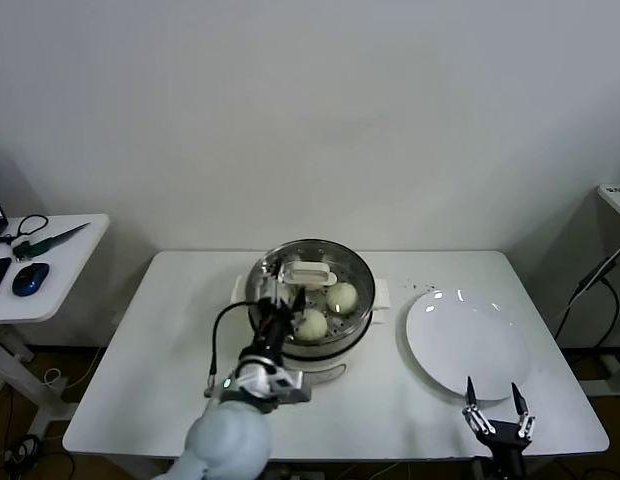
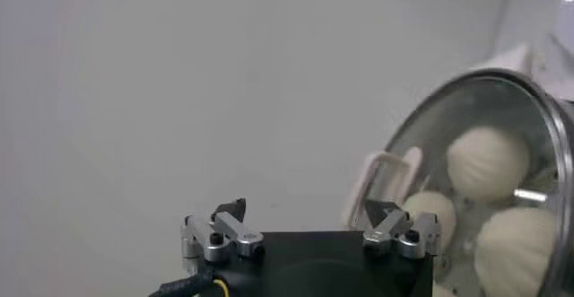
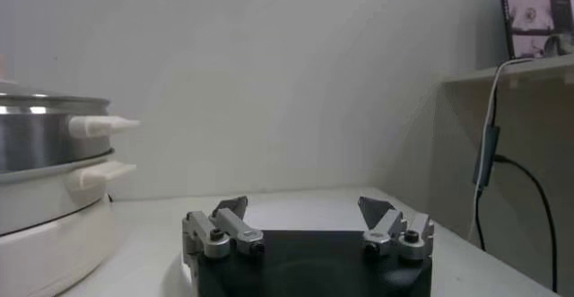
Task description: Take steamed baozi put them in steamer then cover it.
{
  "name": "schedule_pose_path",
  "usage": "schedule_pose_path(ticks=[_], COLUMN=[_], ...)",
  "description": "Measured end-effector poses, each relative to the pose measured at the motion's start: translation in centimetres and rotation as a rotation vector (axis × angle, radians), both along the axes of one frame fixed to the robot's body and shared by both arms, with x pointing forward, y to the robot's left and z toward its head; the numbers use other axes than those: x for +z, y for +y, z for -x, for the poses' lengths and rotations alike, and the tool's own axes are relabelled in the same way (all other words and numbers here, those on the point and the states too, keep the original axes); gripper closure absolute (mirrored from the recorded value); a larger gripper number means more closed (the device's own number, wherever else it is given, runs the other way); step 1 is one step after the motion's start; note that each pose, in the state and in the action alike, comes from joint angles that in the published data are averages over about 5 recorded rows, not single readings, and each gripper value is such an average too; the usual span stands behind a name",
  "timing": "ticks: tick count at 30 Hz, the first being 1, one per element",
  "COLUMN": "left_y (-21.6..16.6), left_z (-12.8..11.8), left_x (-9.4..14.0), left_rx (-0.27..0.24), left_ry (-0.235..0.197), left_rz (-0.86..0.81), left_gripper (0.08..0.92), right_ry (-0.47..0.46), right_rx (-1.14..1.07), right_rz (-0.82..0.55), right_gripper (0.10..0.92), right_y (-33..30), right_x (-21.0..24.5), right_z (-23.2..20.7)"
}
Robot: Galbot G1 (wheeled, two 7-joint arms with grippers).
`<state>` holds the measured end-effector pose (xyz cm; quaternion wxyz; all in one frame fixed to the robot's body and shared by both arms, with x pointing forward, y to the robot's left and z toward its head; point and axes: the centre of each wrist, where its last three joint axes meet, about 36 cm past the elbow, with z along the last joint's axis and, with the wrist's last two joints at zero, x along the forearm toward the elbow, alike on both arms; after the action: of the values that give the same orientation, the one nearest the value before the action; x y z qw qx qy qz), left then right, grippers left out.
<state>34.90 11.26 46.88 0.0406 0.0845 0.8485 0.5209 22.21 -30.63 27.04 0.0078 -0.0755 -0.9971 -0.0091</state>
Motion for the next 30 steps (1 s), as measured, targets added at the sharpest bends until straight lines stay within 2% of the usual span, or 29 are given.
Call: schedule_pose_path(ticks=[7,14,21,30], left_y=[6.6,12.4,14.5,14.9], left_z=[-0.1,1.3,3.3,5.8], left_x=[-0.1,-3.6,-8.0,-12.1], left_rx=[0.049,0.106,0.157,0.202], left_ry=[0.027,0.067,0.097,0.148], left_rz=[0.314,0.592,0.784,0.887], left_gripper=[0.177,0.177,0.177,0.177], right_ry=[0.0,0.024,0.049,0.058], right_rx=[0.017,0.056,0.092,0.117], right_rz=[0.009,0.029,0.045,0.048], right_gripper=[0.2,0.2,0.2,0.2], right_y=[0.0,-0.1,-0.3,-0.2], right_x=[0.5,0.4,0.5,0.5], right_z=[-0.1,0.0,-0.2,-0.3])
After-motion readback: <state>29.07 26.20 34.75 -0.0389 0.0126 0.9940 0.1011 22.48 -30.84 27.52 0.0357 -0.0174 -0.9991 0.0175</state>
